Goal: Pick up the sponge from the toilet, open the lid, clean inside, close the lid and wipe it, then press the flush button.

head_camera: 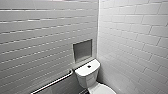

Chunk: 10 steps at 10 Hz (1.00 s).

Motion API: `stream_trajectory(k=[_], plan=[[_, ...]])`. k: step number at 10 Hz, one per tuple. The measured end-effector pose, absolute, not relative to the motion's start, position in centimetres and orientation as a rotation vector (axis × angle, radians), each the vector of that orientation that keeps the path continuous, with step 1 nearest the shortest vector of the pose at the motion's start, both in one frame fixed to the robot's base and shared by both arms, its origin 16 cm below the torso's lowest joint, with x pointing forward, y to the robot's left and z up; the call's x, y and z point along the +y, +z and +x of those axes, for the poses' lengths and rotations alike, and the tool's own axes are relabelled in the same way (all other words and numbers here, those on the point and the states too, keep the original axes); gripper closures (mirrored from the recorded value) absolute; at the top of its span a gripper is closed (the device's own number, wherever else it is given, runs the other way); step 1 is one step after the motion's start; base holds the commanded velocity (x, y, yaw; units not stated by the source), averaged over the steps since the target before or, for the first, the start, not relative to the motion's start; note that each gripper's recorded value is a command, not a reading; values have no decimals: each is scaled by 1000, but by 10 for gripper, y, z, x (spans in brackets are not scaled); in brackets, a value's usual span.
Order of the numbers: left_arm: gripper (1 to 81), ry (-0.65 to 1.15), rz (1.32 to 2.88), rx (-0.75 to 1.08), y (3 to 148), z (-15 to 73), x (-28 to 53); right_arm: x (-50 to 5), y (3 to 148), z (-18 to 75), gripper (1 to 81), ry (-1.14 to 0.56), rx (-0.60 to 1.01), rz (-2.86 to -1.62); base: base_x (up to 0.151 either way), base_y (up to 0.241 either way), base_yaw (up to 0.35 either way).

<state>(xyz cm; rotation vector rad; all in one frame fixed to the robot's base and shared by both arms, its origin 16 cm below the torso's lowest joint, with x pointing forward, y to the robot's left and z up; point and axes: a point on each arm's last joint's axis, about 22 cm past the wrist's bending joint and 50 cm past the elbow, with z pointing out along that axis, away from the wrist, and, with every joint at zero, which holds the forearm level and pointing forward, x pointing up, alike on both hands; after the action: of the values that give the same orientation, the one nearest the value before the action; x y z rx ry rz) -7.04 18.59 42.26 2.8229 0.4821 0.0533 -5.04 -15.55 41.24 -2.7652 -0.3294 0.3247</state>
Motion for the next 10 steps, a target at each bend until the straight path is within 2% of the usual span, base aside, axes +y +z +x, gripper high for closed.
stream_trajectory(k=[10], plan=[[10, 74, 2826, 479, 423, -59, 189, -157, 411, -42, 811, 311, -332, -2771, 94, 0, 0]])
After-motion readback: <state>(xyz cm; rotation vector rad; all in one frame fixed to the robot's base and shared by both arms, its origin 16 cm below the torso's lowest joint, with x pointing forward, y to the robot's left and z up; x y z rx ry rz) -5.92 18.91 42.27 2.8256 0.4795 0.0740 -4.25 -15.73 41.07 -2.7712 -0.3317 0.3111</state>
